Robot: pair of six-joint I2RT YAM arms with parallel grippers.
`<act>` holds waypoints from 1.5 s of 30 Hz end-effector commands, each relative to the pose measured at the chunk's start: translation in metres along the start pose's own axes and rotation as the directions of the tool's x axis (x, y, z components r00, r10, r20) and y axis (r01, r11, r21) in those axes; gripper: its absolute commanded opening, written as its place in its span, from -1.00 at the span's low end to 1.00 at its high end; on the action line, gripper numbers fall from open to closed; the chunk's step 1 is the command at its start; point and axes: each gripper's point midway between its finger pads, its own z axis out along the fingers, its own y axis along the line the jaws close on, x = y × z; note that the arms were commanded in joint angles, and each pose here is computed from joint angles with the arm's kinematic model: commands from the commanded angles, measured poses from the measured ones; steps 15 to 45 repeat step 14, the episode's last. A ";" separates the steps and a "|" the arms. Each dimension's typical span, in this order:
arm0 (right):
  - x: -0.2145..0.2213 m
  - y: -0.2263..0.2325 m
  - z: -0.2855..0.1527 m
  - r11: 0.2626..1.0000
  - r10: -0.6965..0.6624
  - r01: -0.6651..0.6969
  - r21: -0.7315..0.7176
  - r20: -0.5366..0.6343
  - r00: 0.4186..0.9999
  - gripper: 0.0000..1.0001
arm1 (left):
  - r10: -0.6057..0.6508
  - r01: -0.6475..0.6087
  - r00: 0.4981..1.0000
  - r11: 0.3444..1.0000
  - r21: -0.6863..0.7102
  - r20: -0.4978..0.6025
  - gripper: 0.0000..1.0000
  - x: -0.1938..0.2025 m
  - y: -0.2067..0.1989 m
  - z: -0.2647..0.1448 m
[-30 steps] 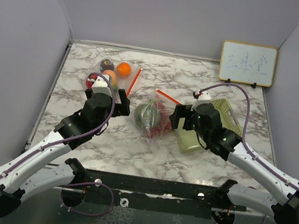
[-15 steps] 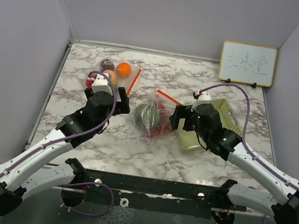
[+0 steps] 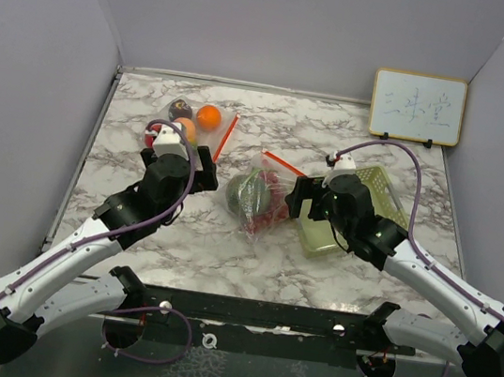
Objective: Place the food in the zip-top bag and seal the zipper
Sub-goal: Reset both arms
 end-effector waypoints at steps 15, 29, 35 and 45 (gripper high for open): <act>-0.013 0.008 -0.006 0.999 0.028 -0.027 -0.038 0.031 0.999 0.99 | -0.015 0.019 0.999 0.997 -0.078 0.047 0.98 -0.014 0.013 -0.003; -0.013 0.008 -0.006 0.999 0.028 -0.027 -0.038 0.031 0.999 0.99 | -0.015 0.019 0.999 0.997 -0.078 0.047 0.98 -0.014 0.013 -0.003; -0.013 0.008 -0.006 0.999 0.028 -0.027 -0.038 0.031 0.999 0.99 | -0.015 0.019 0.999 0.997 -0.078 0.047 0.98 -0.014 0.013 -0.003; -0.013 0.008 -0.006 0.999 0.028 -0.027 -0.038 0.031 0.999 0.99 | -0.015 0.019 0.999 0.997 -0.078 0.047 0.98 -0.014 0.013 -0.003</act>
